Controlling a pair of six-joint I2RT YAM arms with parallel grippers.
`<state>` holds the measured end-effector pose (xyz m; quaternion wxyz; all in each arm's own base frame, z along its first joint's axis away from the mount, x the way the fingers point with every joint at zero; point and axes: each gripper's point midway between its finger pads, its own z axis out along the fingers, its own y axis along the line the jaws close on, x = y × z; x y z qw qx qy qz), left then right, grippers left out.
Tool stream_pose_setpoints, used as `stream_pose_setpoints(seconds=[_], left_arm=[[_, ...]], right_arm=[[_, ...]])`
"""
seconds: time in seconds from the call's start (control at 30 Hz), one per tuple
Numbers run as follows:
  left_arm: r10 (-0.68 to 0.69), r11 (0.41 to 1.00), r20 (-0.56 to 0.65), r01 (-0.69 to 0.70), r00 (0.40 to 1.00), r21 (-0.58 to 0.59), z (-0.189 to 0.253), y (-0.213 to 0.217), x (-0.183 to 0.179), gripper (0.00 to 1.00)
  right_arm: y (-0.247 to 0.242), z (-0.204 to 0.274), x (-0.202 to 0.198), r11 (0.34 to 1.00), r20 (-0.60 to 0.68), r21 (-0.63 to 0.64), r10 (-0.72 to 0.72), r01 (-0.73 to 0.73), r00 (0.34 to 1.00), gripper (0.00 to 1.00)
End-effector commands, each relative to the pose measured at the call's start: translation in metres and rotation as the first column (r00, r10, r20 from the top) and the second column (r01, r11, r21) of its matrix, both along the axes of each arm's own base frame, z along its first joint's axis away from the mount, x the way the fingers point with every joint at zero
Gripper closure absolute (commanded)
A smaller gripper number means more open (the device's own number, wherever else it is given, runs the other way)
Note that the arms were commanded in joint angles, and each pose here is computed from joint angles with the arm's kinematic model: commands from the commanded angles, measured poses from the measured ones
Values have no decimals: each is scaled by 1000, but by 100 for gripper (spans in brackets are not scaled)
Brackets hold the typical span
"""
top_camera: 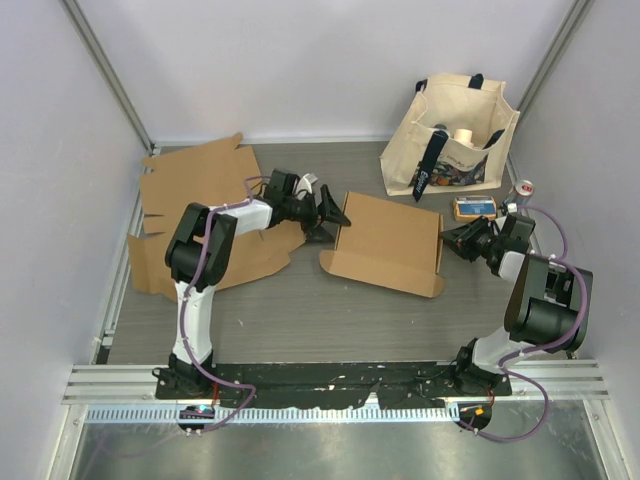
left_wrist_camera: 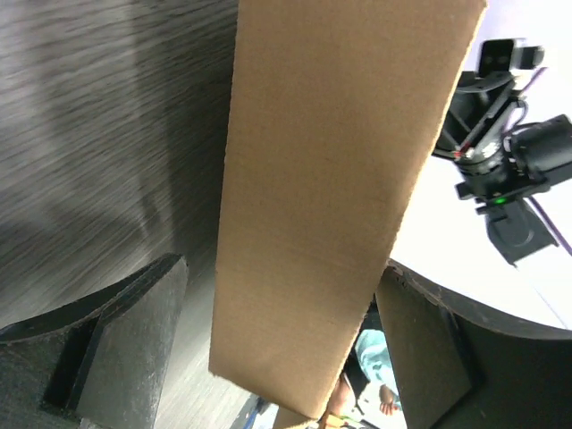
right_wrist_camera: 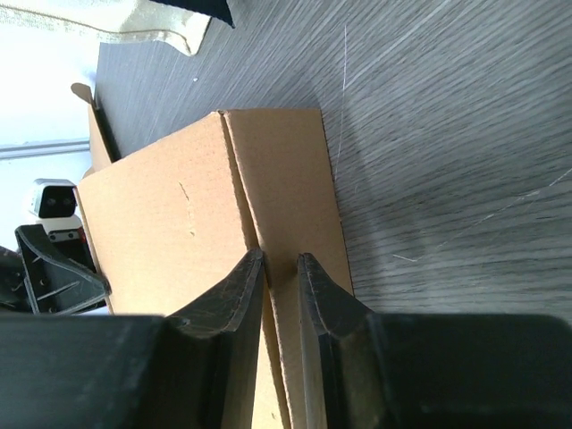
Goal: Fold the paper box
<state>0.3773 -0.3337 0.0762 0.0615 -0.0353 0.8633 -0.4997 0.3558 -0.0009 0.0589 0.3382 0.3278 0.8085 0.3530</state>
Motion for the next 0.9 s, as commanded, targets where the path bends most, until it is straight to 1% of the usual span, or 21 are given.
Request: stream_pose_setpoints(seconds=[0.0, 0.07, 0.1, 0.2, 0.23, 0.3, 0.33, 0.37, 0.4, 0.43, 0.47, 0.5, 0.53, 0.57, 0.6, 0.63, 0.7, 0.73, 0.8, 0.83, 0.87], left_arm=[[-27, 975, 3, 27, 1000, -222, 26, -24, 1, 11], [-39, 965, -17, 34, 999, -261, 31, -34, -2, 13], [-41, 958, 13, 43, 999, -284, 37, -38, 0, 14], [-31, 946, 35, 41, 999, -321, 52, -43, 2, 31], [-29, 945, 40, 40, 999, -325, 54, -43, 2, 42], [-20, 945, 42, 33, 999, -324, 61, -40, 3, 48], [-9, 947, 39, 21, 999, -320, 63, -38, 5, 53], [-7, 950, 21, 14, 1000, -312, 66, -36, 3, 55], [-5, 953, 15, 9, 1000, -304, 66, -34, 3, 57], [-8, 955, 3, 9, 1000, -298, 67, -32, 3, 59], [-5, 961, -41, -6, 999, -277, 63, -29, 0, 60], [-3, 962, -50, -11, 999, -274, 67, -26, -2, 60], [7, 963, -75, -27, 997, -267, 64, -21, -4, 61], [11, 965, -101, -37, 995, -259, 63, -18, -7, 61], [19, 964, -101, -45, 995, -261, 70, -15, -8, 62], [32, 966, -132, -64, 991, -251, 67, -12, -12, 61], [43, 966, -157, -81, 987, -244, 75, -8, -17, 61], [52, 967, -160, -90, 986, -240, 77, -5, -18, 61], [74, 975, -215, -116, 974, -191, 74, 2, -23, 61], [89, 976, -259, -136, 962, -169, 76, 8, -25, 61], [101, 976, -290, -151, 952, -155, 76, 10, -26, 62]], right_arm=[[-13, -56, -32, 995, -212, -70, -86, 72, 974, 74], [-12, -50, -29, 995, -191, -75, -78, 65, 979, 73], [-11, -49, -30, 995, -189, -75, -76, 62, 979, 73], [-2, -40, -24, 997, -154, -73, -41, 30, 987, 69], [1, -38, -25, 997, -158, -71, -34, 22, 987, 67], [9, -23, -19, 997, -122, -83, -6, -4, 993, 60], [10, -21, -21, 995, -141, -98, -16, 2, 990, 54], [10, -13, -18, 993, -131, -118, -17, 1, 991, 52], [14, 6, -14, 989, -83, -149, -11, -2, 997, 48], [16, 9, -24, 986, -123, -166, -15, -6, 992, 40], [8, 23, -17, 975, -102, -221, -51, 27, 993, 36], [11, 35, -18, 965, -82, -261, -39, 16, 996, 33], [13, 48, -24, 957, -77, -291, -33, 10, 996, 27], [5, 71, -16, 934, -35, -355, -60, 44, 998, 24], [8, 82, -16, 921, -22, -388, -43, 31, 999, 22], [25, 93, -20, 903, -9, -429, 33, -34, 999, 19], [45, 128, -13, 855, 67, -514, 126, -75, 990, 18], [82, 136, -23, 794, 64, -580, 266, -181, 962, 17], [113, 171, -30, 723, 153, -659, 397, -206, 905, 17], [154, 186, -45, 627, 186, -727, 573, -280, 798, 14], [170, 193, -54, 576, 187, -758, 642, -306, 744, 14]])
